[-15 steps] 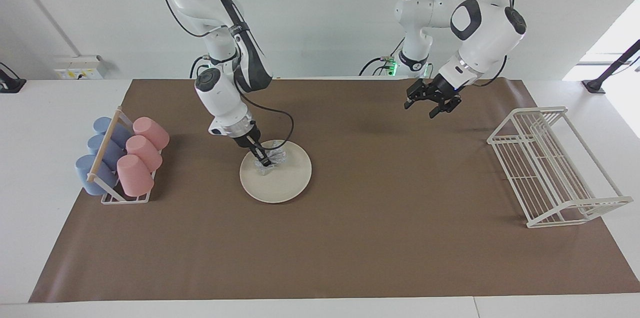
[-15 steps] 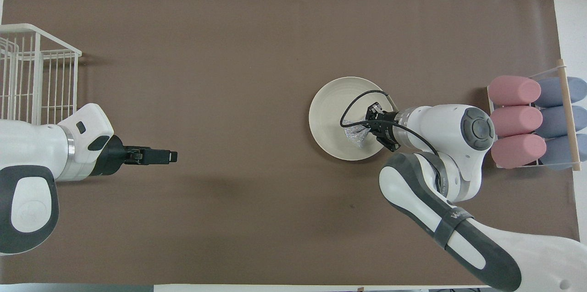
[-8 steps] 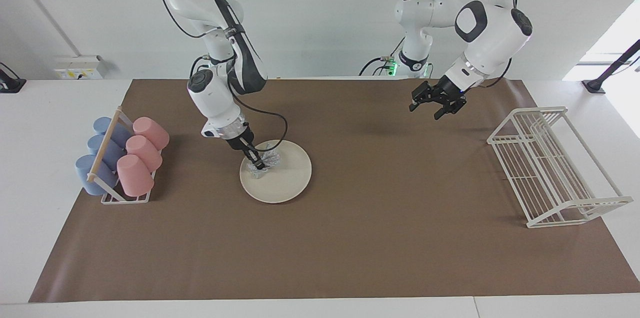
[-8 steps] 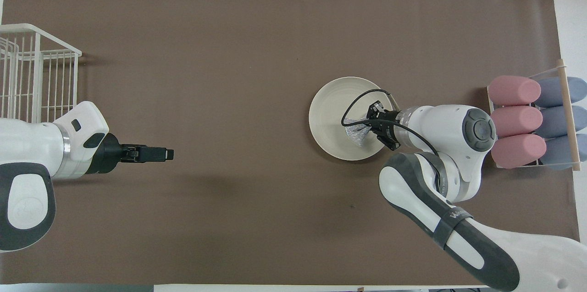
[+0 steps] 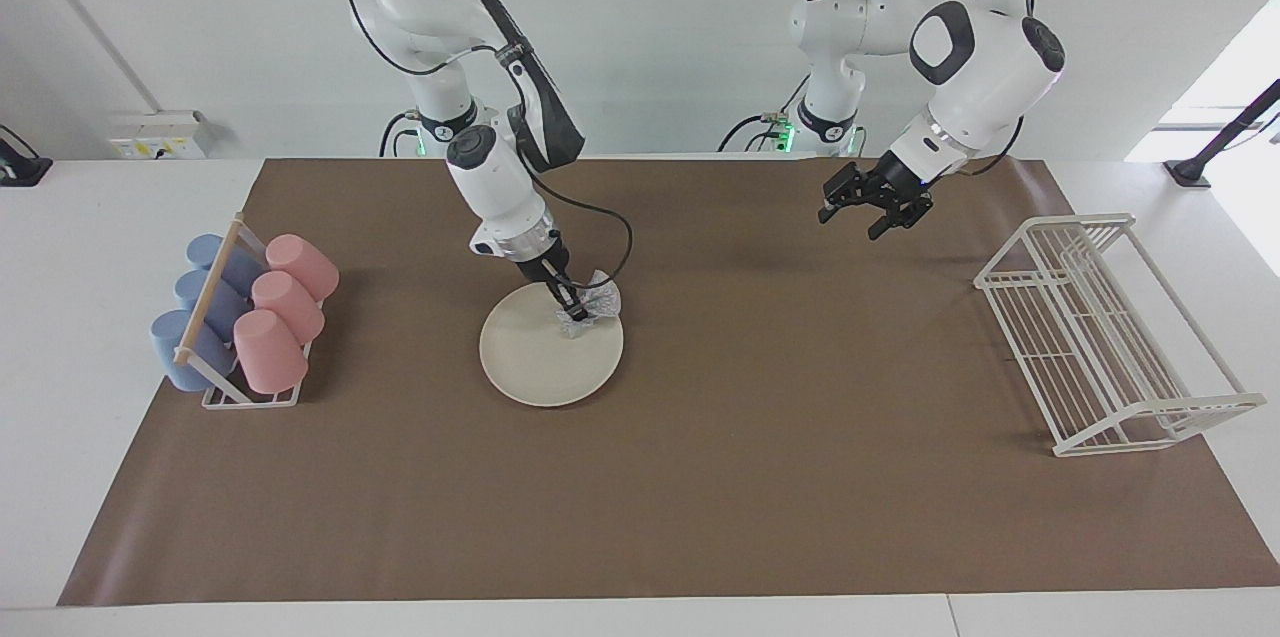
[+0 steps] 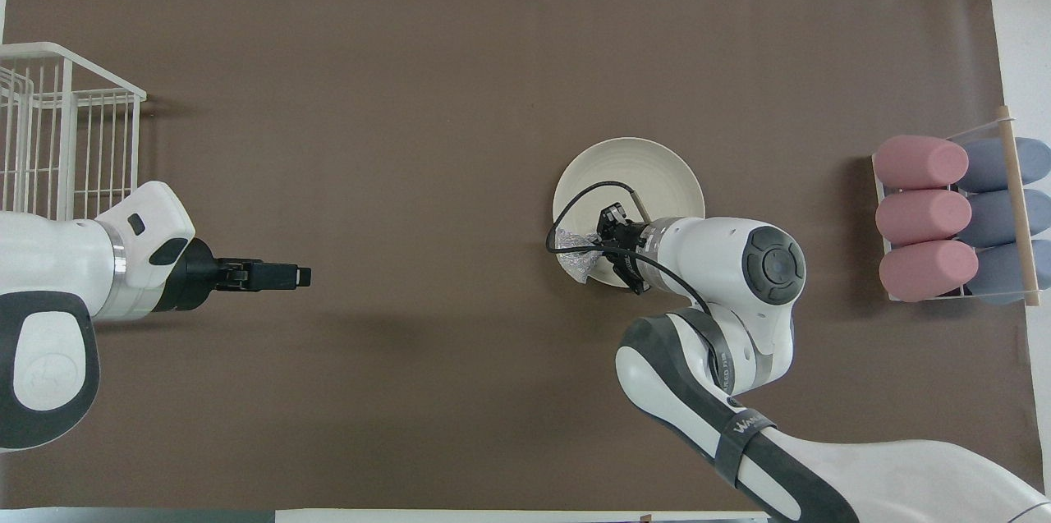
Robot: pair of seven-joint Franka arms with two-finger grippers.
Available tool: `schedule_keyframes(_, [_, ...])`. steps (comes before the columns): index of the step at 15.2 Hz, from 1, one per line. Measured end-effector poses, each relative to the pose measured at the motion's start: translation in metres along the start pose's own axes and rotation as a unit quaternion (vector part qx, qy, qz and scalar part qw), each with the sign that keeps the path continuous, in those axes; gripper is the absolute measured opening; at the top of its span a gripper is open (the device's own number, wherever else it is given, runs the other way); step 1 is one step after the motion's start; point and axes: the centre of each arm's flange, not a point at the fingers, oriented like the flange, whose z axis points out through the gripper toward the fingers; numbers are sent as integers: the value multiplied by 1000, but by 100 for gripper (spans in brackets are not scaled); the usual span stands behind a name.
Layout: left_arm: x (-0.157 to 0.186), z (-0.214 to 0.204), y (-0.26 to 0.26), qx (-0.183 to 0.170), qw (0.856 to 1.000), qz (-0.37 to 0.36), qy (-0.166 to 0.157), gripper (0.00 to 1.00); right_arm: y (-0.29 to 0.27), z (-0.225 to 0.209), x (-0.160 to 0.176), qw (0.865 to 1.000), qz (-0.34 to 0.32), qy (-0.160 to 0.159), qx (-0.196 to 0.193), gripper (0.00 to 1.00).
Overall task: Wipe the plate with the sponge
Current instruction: 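Rub the scrubber around the plate surface with the right gripper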
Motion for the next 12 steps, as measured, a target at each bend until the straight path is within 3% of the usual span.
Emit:
schedule_keyframes(5, [0,0,0,0,1000,0,0,100,11,-21,93,998,-60,26,13,9])
schedule_keyframes(7, [0,0,0,0,1000,0,0,100,10,-20,91,998,-54,24,13,9])
schedule_keyframes(12, [0,0,0,0,1000,0,0,100,1,-7,38,1000,-25,9,9,9])
